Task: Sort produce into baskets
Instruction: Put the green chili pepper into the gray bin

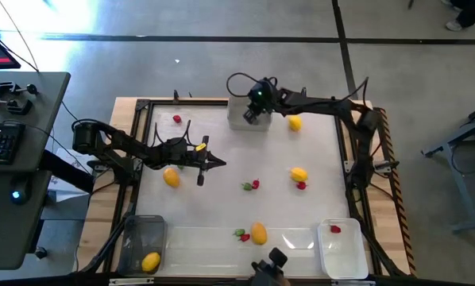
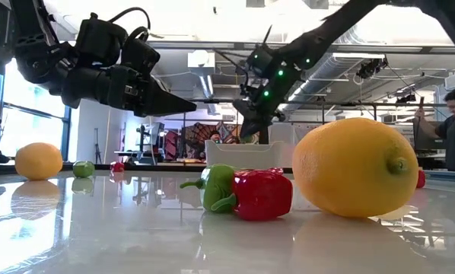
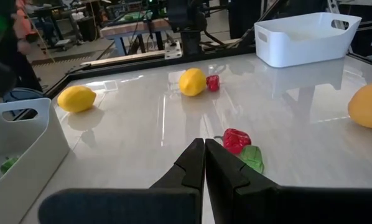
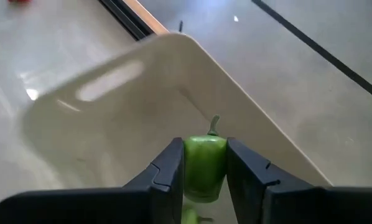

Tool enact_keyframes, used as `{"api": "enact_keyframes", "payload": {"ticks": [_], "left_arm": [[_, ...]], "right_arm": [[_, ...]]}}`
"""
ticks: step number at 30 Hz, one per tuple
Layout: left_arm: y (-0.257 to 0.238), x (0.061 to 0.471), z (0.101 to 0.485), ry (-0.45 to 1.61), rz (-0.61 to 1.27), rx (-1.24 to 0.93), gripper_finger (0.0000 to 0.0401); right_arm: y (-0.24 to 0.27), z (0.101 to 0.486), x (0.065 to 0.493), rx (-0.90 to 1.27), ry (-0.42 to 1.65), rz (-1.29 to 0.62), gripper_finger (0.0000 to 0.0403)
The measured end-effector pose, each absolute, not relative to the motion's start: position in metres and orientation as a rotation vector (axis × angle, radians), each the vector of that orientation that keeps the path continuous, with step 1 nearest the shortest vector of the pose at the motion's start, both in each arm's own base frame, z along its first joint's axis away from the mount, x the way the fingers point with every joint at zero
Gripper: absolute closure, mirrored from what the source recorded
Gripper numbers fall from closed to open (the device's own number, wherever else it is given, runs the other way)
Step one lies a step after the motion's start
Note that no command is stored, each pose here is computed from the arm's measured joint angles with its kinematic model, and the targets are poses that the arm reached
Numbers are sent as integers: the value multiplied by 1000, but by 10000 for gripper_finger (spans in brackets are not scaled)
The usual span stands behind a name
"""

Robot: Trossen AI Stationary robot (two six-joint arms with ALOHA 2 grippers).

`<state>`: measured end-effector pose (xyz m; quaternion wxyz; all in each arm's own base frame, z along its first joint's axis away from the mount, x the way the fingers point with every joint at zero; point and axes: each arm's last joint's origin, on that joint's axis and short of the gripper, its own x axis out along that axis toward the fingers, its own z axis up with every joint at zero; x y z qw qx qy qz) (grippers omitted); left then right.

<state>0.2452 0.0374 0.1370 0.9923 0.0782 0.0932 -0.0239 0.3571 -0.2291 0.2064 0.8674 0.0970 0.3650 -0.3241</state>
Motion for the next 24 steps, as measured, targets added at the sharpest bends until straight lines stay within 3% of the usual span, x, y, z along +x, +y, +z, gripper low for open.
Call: {"api": "enact_keyframes", "payload": {"ticks": [19,24], "left_arm": [[38,245,137,187,-45,157,401],[38,245,137,189,-45,156,401]], "right_arm": [[-254,170,353,247,858,-672,319],[-250,170,356,210,871,-670,284]]}}
